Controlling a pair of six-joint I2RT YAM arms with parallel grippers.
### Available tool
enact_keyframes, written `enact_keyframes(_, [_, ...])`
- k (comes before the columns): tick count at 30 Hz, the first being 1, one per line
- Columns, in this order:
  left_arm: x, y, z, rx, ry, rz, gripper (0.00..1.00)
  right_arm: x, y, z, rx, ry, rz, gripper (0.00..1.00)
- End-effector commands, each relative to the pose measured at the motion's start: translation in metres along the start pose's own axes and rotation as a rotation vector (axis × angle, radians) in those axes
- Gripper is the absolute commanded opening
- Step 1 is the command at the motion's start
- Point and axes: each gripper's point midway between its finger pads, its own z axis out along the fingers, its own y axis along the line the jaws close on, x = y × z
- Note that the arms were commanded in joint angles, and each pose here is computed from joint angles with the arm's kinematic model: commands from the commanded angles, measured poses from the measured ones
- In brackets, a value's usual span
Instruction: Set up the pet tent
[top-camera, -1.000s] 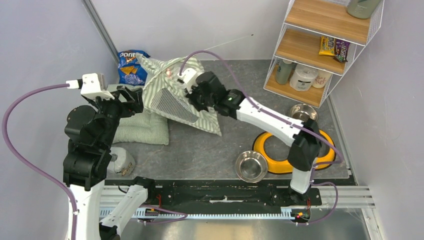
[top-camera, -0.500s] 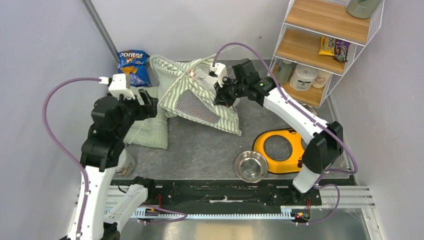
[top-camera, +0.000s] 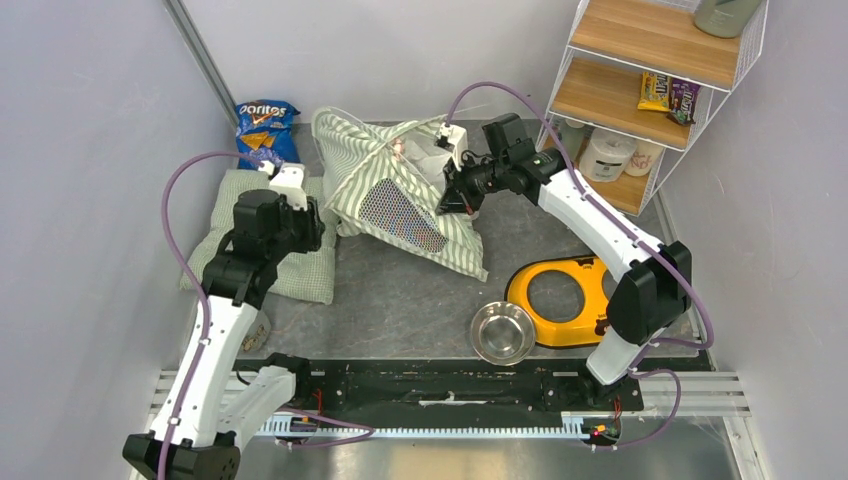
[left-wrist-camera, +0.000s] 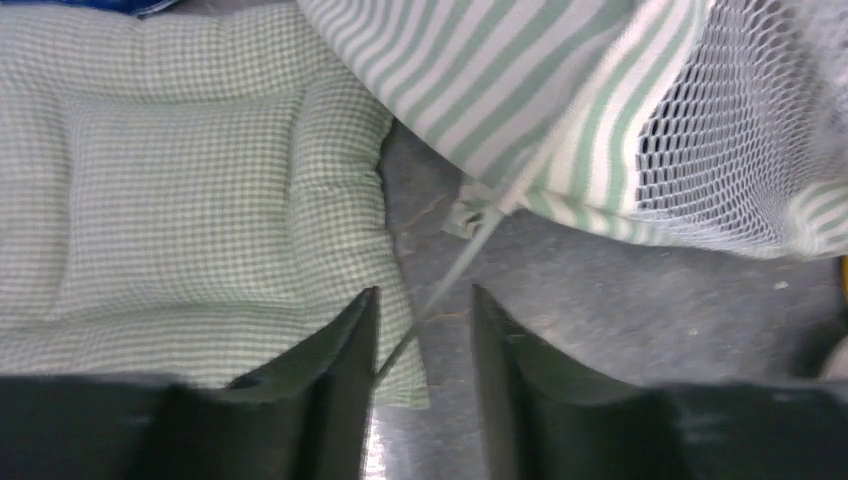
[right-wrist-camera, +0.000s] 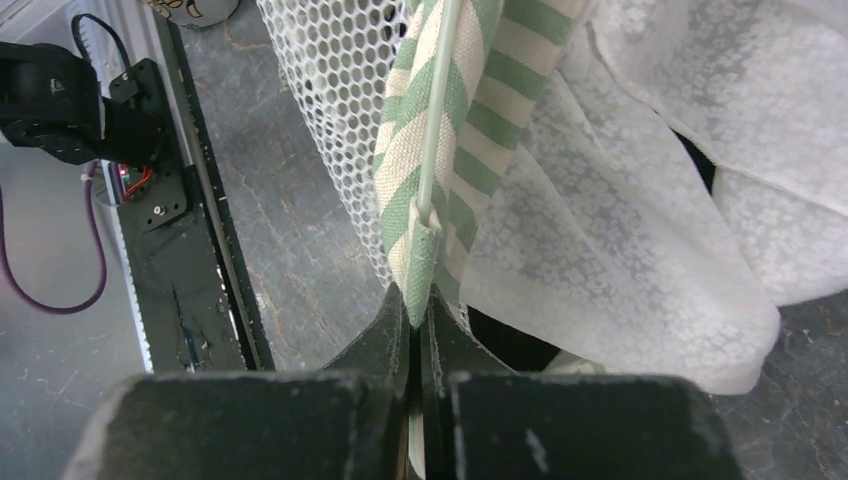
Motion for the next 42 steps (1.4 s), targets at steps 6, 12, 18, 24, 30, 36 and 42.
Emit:
enact_keyframes(6, [-0.054,-0.001,0.007,0.012,-0.15,0.091,0.02,-0.026,0.017,-0.013,-0.039,-0.075,-0.032,0.0])
enact_keyframes(12, [-0.097,-0.005,-0.011,0.019,-0.28,0.103,0.02,-0.043,0.014,-0.01,-0.019,-0.176,-0.028,0.0])
enact_keyframes(18, [-0.126,-0.006,-0.043,0.01,-0.36,0.098,0.02,-0.067,0.022,-0.013,-0.06,-0.247,-0.014,0.02])
enact_keyframes(24, [-0.137,-0.014,-0.073,0.048,-0.407,0.095,0.02,-0.071,0.018,-0.014,-0.032,-0.244,0.026,0.11])
enact_keyframes(30, [-0.103,-0.031,-0.062,0.153,-0.33,0.043,0.02,-0.061,-0.001,-0.013,0.078,-0.228,0.06,0.31])
enact_keyframes(36, [-0.072,-0.031,-0.04,0.159,-0.256,-0.007,0.02,-0.053,-0.014,-0.016,0.173,-0.244,0.087,0.71])
enact_keyframes(42, [-0.068,-0.043,-0.024,0.222,-0.222,-0.065,0.02,-0.071,-0.017,-0.051,0.323,-0.331,0.134,0.82])
